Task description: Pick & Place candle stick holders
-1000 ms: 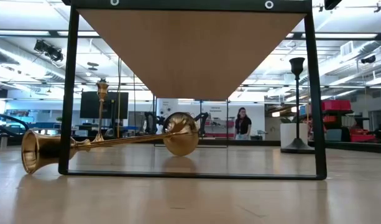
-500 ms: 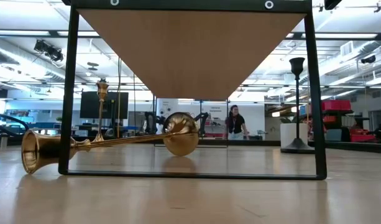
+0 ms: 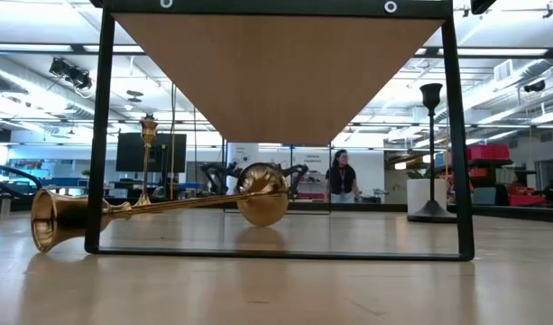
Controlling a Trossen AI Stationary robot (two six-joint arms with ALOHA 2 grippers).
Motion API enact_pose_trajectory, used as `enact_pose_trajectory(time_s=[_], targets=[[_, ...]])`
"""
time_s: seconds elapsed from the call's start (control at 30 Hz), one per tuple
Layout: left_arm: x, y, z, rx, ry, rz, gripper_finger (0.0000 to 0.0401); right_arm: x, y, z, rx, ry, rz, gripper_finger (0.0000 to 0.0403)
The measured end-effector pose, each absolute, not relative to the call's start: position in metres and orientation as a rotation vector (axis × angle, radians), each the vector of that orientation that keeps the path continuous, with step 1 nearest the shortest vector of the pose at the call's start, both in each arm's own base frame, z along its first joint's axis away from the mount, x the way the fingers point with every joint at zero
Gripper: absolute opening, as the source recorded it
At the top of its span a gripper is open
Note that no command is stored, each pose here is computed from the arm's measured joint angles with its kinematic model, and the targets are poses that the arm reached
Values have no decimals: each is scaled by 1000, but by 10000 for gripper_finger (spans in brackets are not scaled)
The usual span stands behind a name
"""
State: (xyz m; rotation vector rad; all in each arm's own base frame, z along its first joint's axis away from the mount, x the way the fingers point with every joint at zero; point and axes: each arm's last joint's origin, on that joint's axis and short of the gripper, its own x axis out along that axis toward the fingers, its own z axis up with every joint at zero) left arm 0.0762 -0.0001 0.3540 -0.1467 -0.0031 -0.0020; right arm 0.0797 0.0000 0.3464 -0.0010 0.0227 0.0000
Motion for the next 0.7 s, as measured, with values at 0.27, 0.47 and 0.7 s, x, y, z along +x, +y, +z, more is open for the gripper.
enact_pose_trajectory(time_s=[0.27,0.47,0.7], targets=[[76,0,354,-147,-6,-2,381,80,0,346,-1,23,0,22],[76,0,354,-147,-6,-2,381,80,0,346,-1,23,0,22],[76,0,354,-114,-7,4,381,80,0,348,-2,7,-6,22]])
